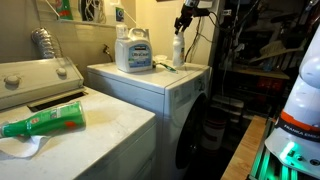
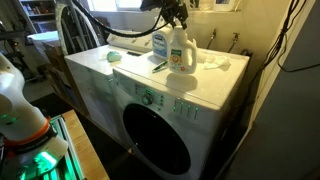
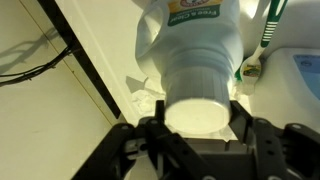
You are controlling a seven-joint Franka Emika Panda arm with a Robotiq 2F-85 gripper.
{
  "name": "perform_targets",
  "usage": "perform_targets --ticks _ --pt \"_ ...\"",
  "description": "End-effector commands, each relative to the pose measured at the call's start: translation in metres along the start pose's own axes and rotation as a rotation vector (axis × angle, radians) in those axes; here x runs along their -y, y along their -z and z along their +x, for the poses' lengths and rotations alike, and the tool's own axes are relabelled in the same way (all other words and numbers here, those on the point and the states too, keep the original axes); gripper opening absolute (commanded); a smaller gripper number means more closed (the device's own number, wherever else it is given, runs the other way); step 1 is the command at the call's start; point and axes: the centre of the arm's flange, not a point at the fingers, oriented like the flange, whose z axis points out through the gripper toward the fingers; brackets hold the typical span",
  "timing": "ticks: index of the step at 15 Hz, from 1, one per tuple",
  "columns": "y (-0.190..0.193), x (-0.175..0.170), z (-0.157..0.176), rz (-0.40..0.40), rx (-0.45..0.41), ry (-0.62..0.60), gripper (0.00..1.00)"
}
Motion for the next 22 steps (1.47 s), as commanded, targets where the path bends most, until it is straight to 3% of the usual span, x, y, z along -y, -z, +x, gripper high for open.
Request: perform_targets --ticks 1,6,7,16,22 --pt "0.0 0.0 0.0 0.011 -0.001 0.0 0.64" --pt "0.0 0.001 0.0 0.021 -0.002 -0.001 0.64" --pt "-0.001 -0.001 0.003 0.055 0.005 0.027 0.39" --pt "-0.005 -0.014 0.014 0.196 -0.057 0.479 0.39" --pt "0.0 -0.034 0.012 0.336 -0.06 0.682 0.39"
